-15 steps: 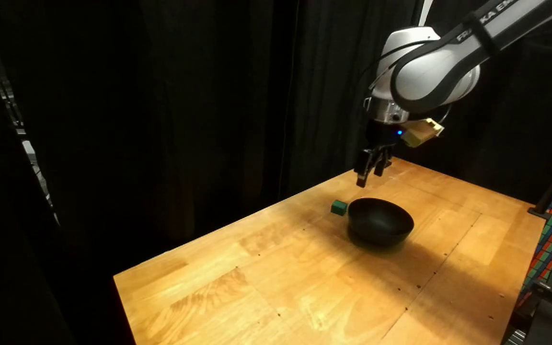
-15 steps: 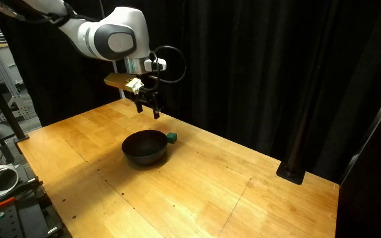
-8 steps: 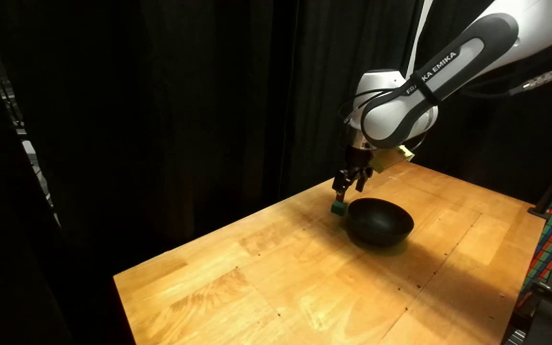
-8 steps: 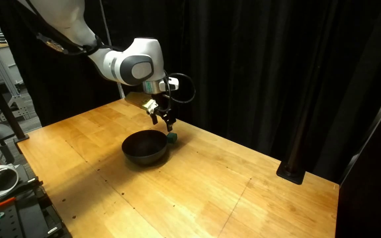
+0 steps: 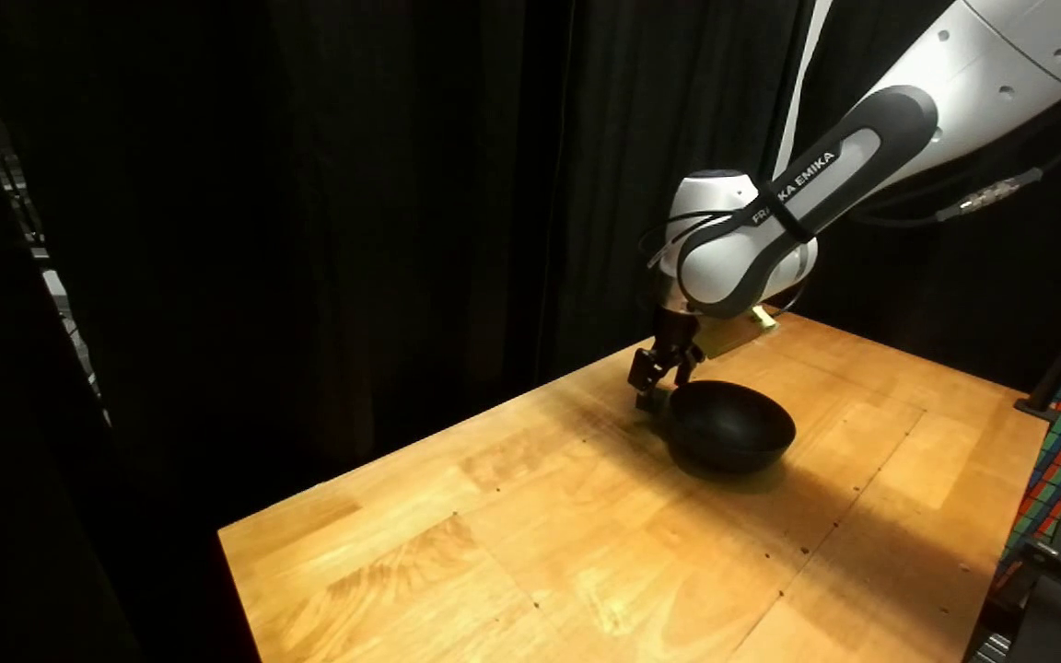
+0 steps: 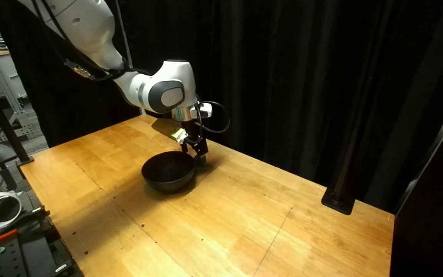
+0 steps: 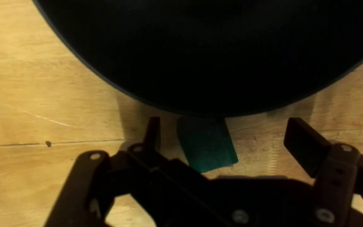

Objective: Place the green block inside the black bowl

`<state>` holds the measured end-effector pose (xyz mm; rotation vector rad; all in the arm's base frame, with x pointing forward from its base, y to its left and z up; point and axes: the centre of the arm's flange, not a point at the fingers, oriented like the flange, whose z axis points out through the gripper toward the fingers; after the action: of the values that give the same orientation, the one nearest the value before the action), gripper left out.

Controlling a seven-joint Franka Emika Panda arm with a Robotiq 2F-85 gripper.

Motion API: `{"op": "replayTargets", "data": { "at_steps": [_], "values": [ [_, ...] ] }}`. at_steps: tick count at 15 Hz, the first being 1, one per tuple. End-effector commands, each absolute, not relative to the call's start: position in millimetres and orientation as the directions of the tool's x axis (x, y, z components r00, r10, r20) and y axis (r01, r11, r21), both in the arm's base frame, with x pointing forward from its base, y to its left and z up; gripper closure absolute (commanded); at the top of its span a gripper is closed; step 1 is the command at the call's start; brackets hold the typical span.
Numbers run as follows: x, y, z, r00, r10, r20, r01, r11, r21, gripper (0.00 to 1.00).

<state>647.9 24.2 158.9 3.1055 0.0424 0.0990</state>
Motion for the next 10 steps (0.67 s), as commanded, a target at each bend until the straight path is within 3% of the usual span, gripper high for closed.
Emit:
{"op": "replayTargets", "data": {
  "at_steps": [1, 2, 3, 4, 10],
  "values": [
    [661.8, 27.9, 147.4, 0.993, 0.009, 0.114, 0.004, -0.999, 0.048, 0.00],
    [662.7, 28.3, 144.5, 0.993, 0.005, 0.122, -0.001, -0.999, 0.049, 0.00],
    [663.1, 28.7, 141.5, 0.991, 0.001, 0.133, -0.007, -0.999, 0.054, 0.25],
    [663.6, 28.7, 139.5, 0.991, -0.001, 0.136, -0.008, -0.998, 0.056, 0.26],
    [660.2, 20.0, 146.3, 0.990, -0.044, 0.134, -0.055, -0.995, 0.078, 0.73]
  ]
}}
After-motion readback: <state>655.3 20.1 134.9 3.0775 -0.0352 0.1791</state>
